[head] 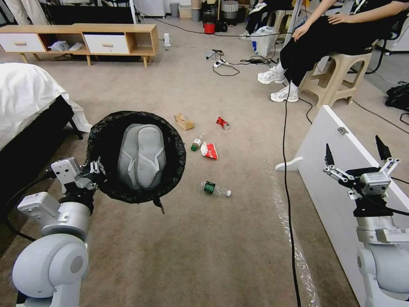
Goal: Pick up the trash bin and place the garbage on the floor into it.
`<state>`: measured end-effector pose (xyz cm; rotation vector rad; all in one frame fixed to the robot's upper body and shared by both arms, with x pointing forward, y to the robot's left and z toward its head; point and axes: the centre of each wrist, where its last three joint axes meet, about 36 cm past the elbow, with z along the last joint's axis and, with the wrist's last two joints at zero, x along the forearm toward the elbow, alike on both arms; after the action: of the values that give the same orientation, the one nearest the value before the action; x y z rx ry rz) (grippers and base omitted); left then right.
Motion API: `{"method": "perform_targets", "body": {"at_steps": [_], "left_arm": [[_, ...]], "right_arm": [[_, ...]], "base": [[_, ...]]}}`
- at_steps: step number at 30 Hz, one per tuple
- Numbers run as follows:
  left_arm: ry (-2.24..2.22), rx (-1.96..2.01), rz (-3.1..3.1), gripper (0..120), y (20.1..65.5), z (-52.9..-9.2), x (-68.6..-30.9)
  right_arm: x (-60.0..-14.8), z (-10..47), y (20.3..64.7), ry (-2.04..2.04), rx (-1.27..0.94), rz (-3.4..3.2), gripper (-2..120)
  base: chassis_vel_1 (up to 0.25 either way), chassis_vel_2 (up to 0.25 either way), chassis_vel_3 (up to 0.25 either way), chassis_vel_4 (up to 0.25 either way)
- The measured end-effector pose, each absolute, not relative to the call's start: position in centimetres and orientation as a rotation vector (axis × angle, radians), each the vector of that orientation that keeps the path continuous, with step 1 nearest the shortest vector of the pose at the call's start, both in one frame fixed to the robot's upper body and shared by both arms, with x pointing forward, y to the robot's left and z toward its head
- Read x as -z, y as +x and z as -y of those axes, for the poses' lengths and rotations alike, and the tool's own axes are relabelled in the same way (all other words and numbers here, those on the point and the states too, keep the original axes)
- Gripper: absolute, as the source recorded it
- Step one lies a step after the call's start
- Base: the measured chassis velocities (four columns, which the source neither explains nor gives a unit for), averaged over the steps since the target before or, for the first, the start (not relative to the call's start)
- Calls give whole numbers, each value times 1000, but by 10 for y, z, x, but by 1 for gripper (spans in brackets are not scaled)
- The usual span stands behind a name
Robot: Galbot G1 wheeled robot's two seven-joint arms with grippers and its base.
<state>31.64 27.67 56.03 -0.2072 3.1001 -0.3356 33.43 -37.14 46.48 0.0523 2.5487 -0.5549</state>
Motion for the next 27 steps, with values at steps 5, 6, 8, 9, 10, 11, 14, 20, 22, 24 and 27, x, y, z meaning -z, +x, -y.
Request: {"method": "perform_targets", "body": {"at_steps": [5, 6, 8, 9, 10, 11, 14, 20, 22, 24, 27], "left_arm": [[-208, 333, -3101, 4, 316, -277, -560], [-208, 333, -3101, 4, 316, -277, -560], [-208, 332, -3104, 4, 315, -277, -559], [-206, 330, -3106, 4, 315, -276, -559], [-206, 330, -3106, 4, 315, -276, -559], [-203, 330, -3109, 4, 315, -276, -559], [-200, 331, -3110, 4, 315, -275, -558], [-197, 333, -3108, 4, 315, -274, -559], [-197, 334, -3108, 4, 315, -274, -559], [-197, 333, -3108, 4, 315, -274, -559], [-201, 332, -3107, 4, 315, -275, -559]], "right_arm": [[-465, 372, 334, 43, 559, -2548, 100], [-465, 372, 334, 43, 559, -2548, 100], [-465, 371, 334, 40, 556, -2549, 100], [-465, 371, 334, 38, 555, -2550, 100], [-465, 371, 334, 38, 555, -2550, 100], [-465, 371, 334, 34, 554, -2551, 100], [-465, 371, 334, 30, 553, -2551, 100], [-468, 372, 333, 16, 548, -2547, 100], [-469, 371, 333, 13, 546, -2546, 100], [-470, 371, 332, 10, 543, -2547, 100], [-470, 370, 332, 9, 540, -2549, 100]], "base": [[0, 0, 0, 0], [0, 0, 0, 0], [0, 0, 0, 0], [0, 0, 0, 0], [0, 0, 0, 0], [0, 0, 0, 0], [0, 0, 0, 0], [0, 0, 0, 0], [0, 0, 0, 0], [0, 0, 0, 0], [0, 0, 0, 0]]}}
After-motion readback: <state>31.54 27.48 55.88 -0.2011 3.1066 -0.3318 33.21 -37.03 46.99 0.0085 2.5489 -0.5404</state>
